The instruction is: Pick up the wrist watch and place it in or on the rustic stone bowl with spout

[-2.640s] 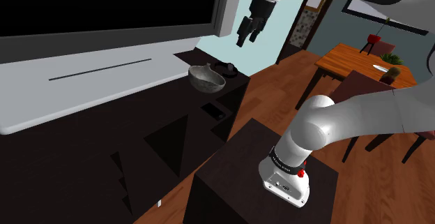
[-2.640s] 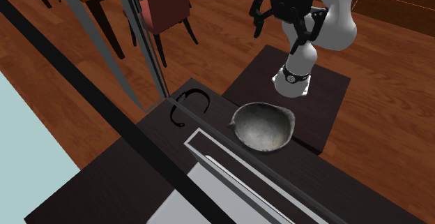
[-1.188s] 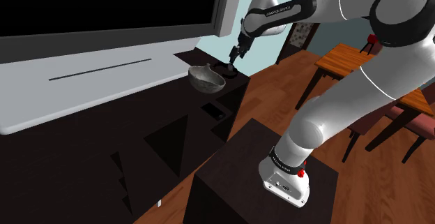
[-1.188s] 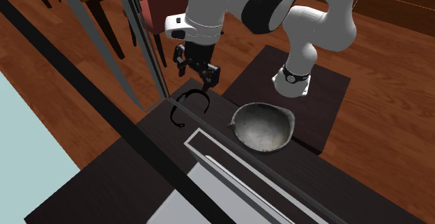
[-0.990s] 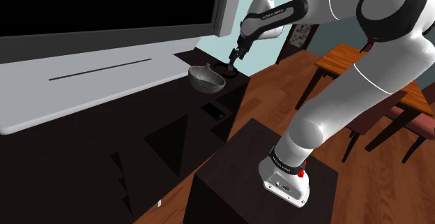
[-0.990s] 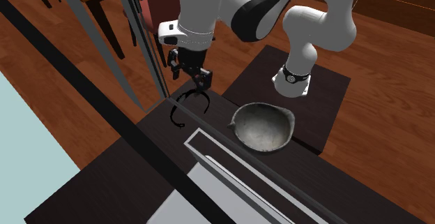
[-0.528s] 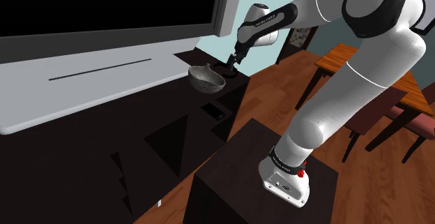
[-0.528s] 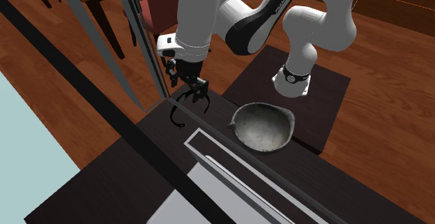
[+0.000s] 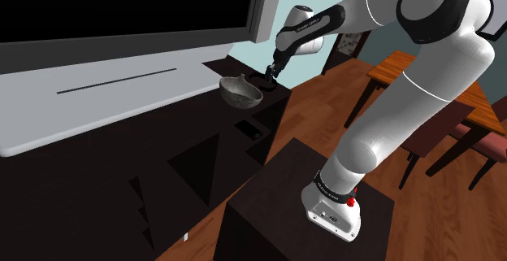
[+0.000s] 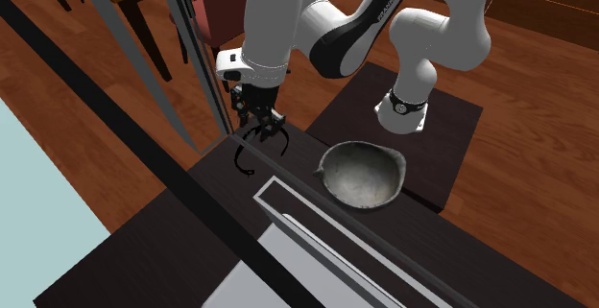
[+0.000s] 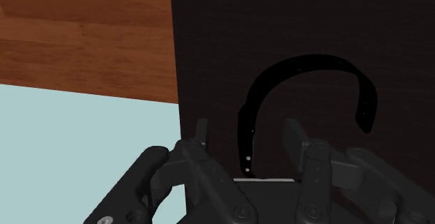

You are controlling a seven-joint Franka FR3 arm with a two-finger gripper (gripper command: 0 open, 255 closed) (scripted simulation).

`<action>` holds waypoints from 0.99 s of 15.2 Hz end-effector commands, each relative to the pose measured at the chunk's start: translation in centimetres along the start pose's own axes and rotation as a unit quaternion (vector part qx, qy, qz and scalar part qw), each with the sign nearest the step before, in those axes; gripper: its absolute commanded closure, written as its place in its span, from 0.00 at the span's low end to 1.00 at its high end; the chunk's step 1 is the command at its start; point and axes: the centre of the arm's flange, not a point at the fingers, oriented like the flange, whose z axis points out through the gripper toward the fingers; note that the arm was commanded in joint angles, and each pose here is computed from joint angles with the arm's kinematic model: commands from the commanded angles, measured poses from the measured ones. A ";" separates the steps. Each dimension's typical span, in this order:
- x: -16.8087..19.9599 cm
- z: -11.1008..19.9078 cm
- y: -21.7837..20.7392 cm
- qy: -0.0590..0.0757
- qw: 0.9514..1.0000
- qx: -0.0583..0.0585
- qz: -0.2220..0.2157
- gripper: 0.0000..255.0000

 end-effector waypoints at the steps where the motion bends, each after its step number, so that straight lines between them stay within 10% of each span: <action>1: 0.0 0.0 0.0 0.000 1.000 0.000 0.000 1.00; 15: 0.7 -3.1 0.5 0.000 1.000 0.000 0.000 1.00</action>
